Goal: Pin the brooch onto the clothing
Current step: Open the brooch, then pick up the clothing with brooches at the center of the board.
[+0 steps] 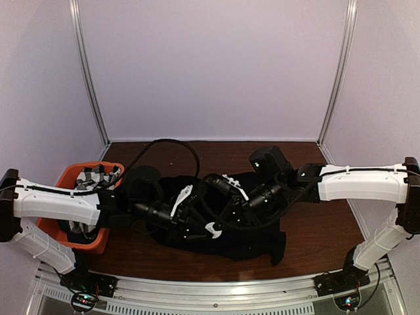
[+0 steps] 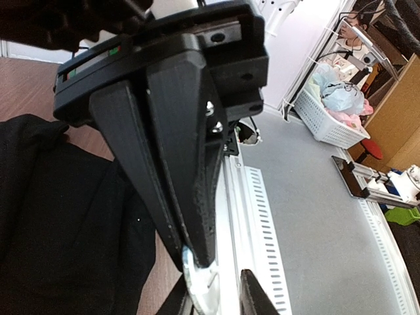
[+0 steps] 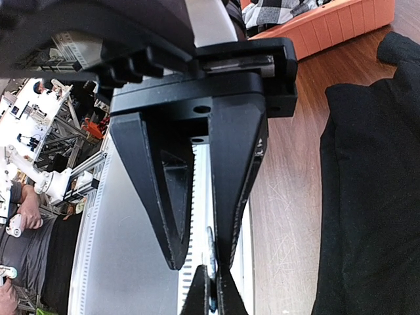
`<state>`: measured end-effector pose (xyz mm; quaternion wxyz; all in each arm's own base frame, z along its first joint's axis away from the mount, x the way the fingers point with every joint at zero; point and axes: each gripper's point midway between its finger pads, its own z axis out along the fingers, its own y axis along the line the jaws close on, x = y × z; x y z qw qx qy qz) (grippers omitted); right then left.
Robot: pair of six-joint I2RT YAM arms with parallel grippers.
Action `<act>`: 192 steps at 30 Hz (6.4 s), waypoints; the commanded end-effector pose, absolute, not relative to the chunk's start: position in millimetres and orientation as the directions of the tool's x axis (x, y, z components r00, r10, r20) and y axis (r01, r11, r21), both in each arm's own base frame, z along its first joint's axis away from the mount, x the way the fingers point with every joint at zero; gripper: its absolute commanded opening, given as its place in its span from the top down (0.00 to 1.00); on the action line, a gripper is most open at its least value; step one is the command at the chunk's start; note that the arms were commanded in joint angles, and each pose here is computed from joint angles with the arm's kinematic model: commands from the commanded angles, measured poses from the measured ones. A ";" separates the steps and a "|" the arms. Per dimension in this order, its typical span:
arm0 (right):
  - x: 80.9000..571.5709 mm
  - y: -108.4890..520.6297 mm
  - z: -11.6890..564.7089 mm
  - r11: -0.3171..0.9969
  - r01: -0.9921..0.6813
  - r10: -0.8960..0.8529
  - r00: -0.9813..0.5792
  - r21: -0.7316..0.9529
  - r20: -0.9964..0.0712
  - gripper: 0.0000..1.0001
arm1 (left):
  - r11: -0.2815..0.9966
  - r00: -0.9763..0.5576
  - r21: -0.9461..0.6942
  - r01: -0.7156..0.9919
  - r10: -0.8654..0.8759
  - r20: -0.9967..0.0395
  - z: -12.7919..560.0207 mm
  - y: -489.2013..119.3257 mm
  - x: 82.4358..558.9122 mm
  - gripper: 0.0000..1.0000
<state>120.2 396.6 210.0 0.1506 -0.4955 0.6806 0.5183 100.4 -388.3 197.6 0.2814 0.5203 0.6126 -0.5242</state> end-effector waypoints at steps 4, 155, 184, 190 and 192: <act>116.9 393.2 201.7 -0.027 -0.826 -0.531 -0.466 0.563 -0.708 1.00 | -0.138 -0.246 -0.294 0.946 0.284 -0.927 215.4 -391.3 98.1 0.77; 296.0 173.4 184.2 0.981 -0.133 0.030 -0.610 0.140 -0.792 1.00 | 0.221 -0.473 -0.422 0.879 0.290 -0.832 100.7 -475.1 340.7 0.10; 296.2 183.0 157.7 0.976 -0.129 0.045 -0.659 0.173 -0.750 1.00 | 0.285 -0.516 -0.432 0.856 0.429 -0.741 42.7 -475.8 352.6 0.47; 296.3 185.7 152.1 0.976 -0.131 0.044 -0.671 0.176 -0.740 1.00 | 0.299 -0.516 -0.421 0.856 0.446 -0.732 38.9 -477.5 355.6 0.57; 296.7 186.9 152.3 0.975 -0.131 0.047 -0.672 0.182 -0.739 1.00 | 0.296 -0.513 -0.419 0.858 0.450 -0.731 37.8 -478.3 356.2 0.59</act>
